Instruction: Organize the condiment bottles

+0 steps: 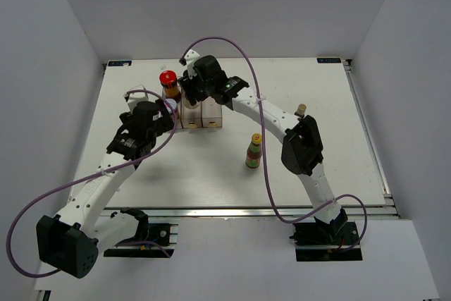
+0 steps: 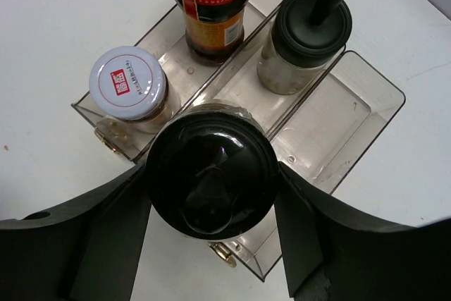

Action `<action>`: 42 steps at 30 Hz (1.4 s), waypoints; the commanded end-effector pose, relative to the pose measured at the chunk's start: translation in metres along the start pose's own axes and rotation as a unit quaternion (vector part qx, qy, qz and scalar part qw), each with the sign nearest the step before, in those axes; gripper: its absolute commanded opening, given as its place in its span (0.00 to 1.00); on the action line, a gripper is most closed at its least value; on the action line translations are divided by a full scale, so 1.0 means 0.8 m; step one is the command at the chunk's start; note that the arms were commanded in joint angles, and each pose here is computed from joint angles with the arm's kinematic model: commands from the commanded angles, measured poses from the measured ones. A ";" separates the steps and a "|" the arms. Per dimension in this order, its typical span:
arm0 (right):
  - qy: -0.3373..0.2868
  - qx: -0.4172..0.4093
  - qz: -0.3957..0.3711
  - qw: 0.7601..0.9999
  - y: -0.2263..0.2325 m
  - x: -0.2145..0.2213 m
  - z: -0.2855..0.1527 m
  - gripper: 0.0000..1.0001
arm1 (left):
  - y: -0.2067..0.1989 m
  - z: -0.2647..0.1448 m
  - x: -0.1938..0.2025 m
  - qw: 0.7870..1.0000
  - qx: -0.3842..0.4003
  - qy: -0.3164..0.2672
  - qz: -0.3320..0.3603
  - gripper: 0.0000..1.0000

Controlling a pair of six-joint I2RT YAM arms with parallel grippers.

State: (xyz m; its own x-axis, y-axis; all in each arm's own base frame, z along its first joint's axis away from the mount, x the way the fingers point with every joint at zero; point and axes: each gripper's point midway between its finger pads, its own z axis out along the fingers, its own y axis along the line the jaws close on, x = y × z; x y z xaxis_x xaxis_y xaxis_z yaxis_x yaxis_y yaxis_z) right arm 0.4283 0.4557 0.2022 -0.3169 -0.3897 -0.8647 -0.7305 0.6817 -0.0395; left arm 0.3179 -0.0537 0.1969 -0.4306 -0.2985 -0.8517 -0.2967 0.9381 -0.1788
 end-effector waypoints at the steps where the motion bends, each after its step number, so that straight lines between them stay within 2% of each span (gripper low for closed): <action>1: -0.088 0.012 0.003 0.996 -0.009 -0.066 -0.001 0.24 | 0.003 -0.003 -0.004 1.000 -0.003 -0.008 -0.006 0.98; 12: -0.047 -0.022 0.005 0.999 0.011 -0.018 0.036 0.25 | 0.002 0.002 0.001 1.000 -0.004 -0.005 -0.003 0.98; 21: -0.012 -0.020 0.007 1.000 0.016 0.013 0.045 0.34 | -0.001 0.005 0.005 1.000 0.000 0.000 -0.001 0.98; 28: 0.012 -0.022 0.005 1.000 0.028 0.024 0.037 0.36 | -0.003 0.009 0.008 1.000 0.001 0.006 0.002 0.98; 32: 0.026 -0.019 0.004 0.999 0.029 0.035 0.038 0.41 | -0.006 0.009 0.009 1.000 0.006 0.008 0.003 0.98; 35: 0.025 -0.016 0.003 1.000 0.029 0.037 0.040 0.53 | -0.008 0.010 0.009 1.000 0.010 0.010 0.002 0.98; 36: 0.025 -0.016 0.003 1.000 0.029 0.037 0.040 0.66 | -0.007 0.010 0.010 1.000 0.008 0.010 0.004 0.98; 37: 0.024 -0.018 0.003 1.000 0.031 0.036 0.039 0.73 | -0.007 0.010 0.010 1.000 0.009 0.010 0.003 0.98; 38: 0.020 -0.022 0.003 1.000 0.032 0.032 0.038 0.89 | -0.007 0.010 0.010 1.000 0.009 0.010 0.003 0.98; 42: -0.004 -0.027 0.000 1.000 0.035 0.008 0.023 0.89 | -0.010 0.008 0.009 1.000 0.016 0.011 0.004 0.98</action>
State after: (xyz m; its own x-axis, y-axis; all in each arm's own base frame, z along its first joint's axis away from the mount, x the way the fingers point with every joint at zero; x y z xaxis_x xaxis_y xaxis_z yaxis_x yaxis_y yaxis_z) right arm 0.4151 0.4724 0.1278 -0.3966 -0.4657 -0.7911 -0.7509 0.6603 -0.0122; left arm 0.3195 -0.0583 0.1823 -0.4694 -0.2878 -0.8348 -0.2850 0.9442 -0.1653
